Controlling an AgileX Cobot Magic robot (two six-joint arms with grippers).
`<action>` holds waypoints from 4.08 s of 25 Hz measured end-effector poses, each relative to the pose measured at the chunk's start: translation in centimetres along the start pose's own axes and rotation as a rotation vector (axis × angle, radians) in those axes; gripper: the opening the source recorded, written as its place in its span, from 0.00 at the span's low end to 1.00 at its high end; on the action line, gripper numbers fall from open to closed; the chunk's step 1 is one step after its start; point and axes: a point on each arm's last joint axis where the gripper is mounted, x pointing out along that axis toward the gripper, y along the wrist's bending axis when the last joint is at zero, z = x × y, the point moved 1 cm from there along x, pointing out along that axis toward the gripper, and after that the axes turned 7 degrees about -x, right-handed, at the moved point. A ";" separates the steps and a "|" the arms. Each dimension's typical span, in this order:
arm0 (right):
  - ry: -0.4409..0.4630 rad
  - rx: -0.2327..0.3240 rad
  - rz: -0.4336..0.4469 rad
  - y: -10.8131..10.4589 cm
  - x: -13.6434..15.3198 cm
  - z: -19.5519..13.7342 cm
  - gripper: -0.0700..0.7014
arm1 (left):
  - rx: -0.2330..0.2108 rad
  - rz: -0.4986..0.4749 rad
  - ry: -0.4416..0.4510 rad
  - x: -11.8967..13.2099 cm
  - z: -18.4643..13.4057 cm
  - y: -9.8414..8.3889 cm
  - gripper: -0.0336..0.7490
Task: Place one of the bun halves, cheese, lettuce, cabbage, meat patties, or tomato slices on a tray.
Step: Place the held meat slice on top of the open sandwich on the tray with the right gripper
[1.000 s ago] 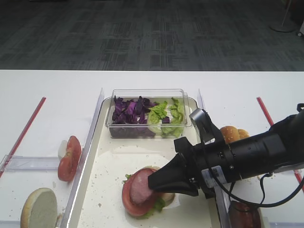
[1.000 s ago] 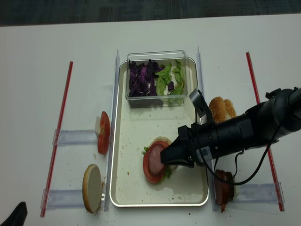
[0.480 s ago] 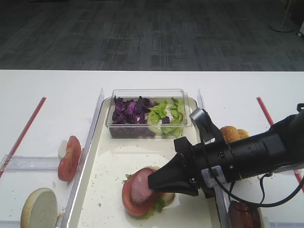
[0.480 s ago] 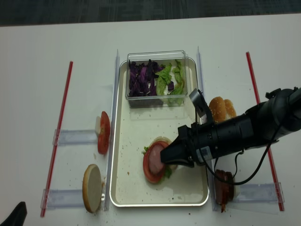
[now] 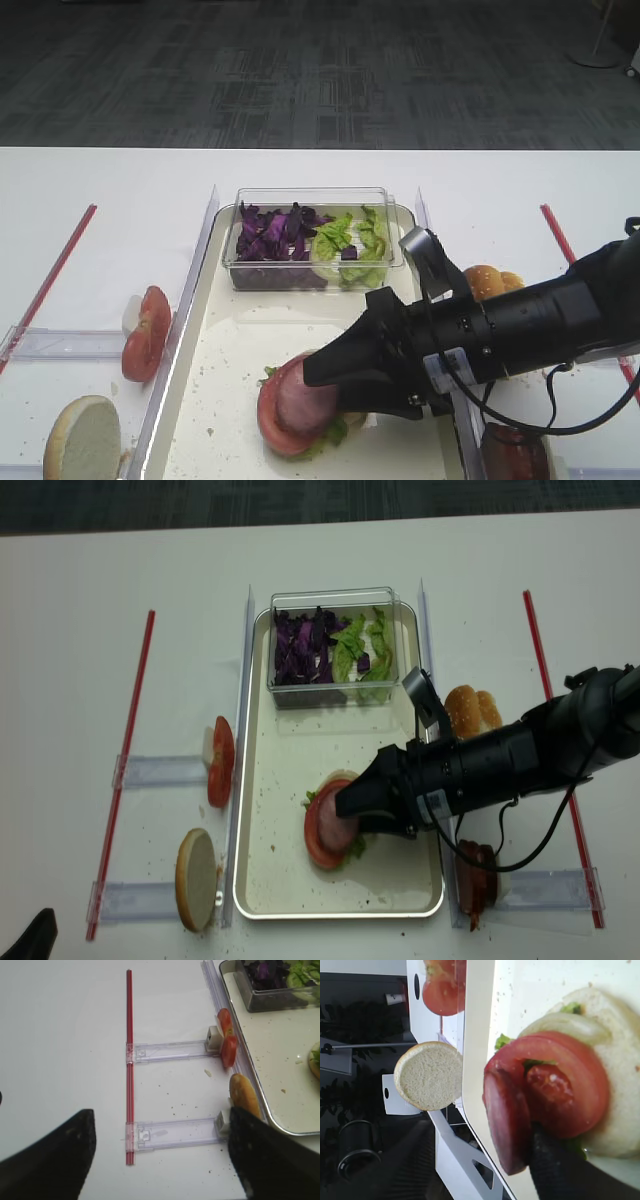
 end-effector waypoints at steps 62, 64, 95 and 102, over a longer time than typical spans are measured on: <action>-0.023 0.006 -0.014 1.1 -0.5 0.4 0.76 | 0.000 0.000 0.000 0.0 0.0 0.0 0.68; -0.023 0.006 -0.014 1.1 -0.5 0.4 0.76 | 0.000 0.000 0.000 0.0 0.0 0.0 0.68; 0.032 -0.085 -0.121 4.7 -2.2 1.4 0.76 | 0.000 0.000 0.000 0.0 0.0 0.0 0.67; 0.092 -0.175 -0.233 7.7 -3.7 2.7 0.76 | 0.000 0.000 0.000 0.0 0.0 0.0 0.67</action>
